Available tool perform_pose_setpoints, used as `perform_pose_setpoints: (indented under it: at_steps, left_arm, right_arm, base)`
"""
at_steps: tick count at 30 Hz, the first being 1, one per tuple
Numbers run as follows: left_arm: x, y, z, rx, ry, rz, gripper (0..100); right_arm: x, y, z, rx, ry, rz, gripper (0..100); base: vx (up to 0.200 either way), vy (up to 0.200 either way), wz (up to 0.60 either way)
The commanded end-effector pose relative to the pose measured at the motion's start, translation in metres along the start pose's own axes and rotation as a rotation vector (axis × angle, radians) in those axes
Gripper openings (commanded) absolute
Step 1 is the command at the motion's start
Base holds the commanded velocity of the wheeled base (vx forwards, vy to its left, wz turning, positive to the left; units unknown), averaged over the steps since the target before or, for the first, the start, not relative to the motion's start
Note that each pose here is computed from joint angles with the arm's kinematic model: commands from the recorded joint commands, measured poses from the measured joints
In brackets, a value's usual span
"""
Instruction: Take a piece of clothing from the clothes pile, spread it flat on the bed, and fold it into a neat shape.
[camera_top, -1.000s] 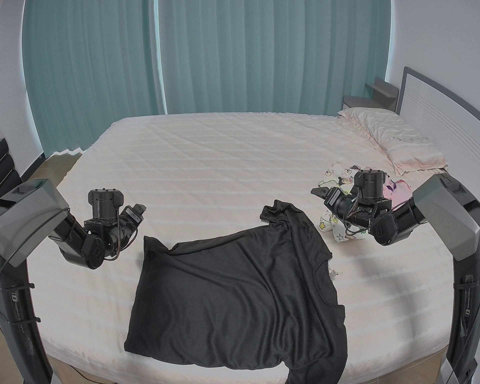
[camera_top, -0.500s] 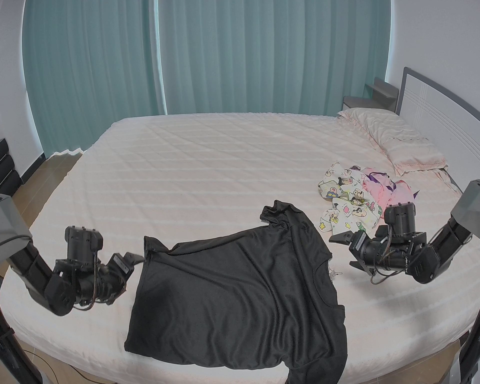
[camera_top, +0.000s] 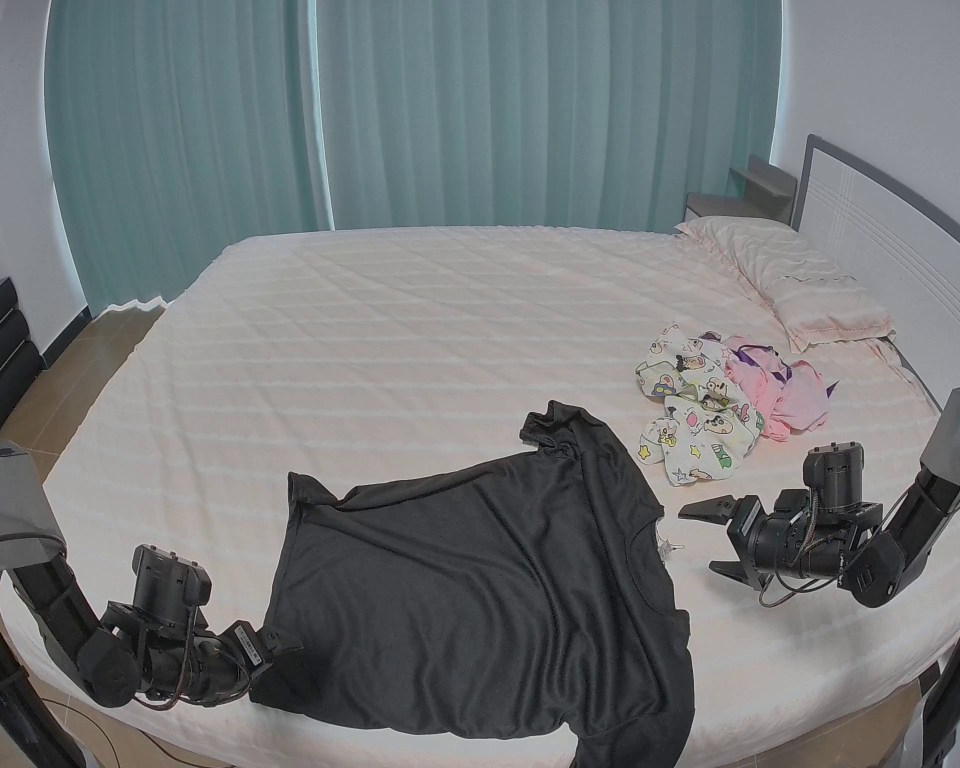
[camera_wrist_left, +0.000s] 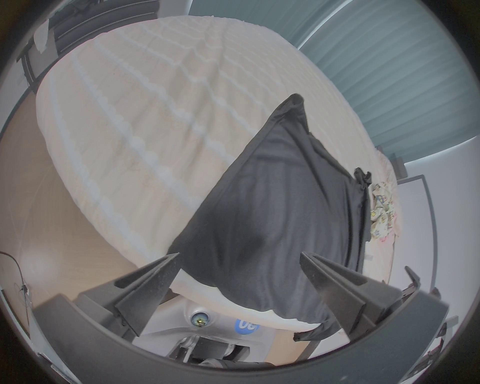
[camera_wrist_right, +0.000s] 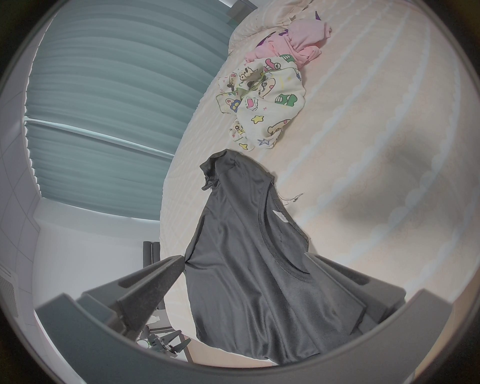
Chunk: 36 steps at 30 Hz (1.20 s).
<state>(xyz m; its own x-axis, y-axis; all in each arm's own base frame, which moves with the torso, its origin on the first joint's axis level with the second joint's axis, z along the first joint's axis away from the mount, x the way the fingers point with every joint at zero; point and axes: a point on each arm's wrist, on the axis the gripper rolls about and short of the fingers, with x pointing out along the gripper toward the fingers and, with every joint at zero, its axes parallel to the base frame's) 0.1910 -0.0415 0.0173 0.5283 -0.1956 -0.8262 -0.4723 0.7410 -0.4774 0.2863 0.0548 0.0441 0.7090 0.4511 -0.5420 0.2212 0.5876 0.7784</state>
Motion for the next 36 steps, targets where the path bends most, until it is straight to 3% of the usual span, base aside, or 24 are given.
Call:
perform_pose_setpoints:
  at_steps: [1, 5, 10, 21, 29, 36]
  left_arm:
    - [0.013, 0.011, -0.009, 0.010, 0.053, 0.080, 100]
    - [0.015, 0.011, -0.009, 0.012, 0.048, 0.068, 100]
    - [0.022, 0.015, -0.017, 0.031, 0.083, 0.112, 100]
    - [0.033, 0.019, -0.018, 0.073, 0.030, 0.121, 100]
    - [0.048, 0.022, -0.026, 0.116, -0.040, 0.196, 100]
    - [0.046, 0.023, -0.028, 0.114, -0.061, 0.178, 100]
  right_arm:
    - [-0.002, -0.002, 0.001, 0.003, -0.001, -0.003, 100]
    - [-0.002, -0.002, 0.002, 0.004, -0.004, -0.001, 100]
    - [-0.002, -0.001, 0.002, 0.006, 0.001, 0.007, 100]
    - [0.001, -0.001, -0.001, 0.001, 0.014, 0.005, 100]
    - [0.001, -0.001, 0.000, 0.001, 0.016, 0.011, 100]
    - [0.001, 0.000, 0.001, -0.009, -0.010, 0.045, 100]
  base:
    - [0.000, 0.000, 0.00]
    - [0.000, 0.000, 0.00]
    - [0.000, 0.000, 0.00]
    - [0.000, 0.000, 0.00]
    - [0.000, 0.000, 0.00]
    - [0.000, 0.000, 0.00]
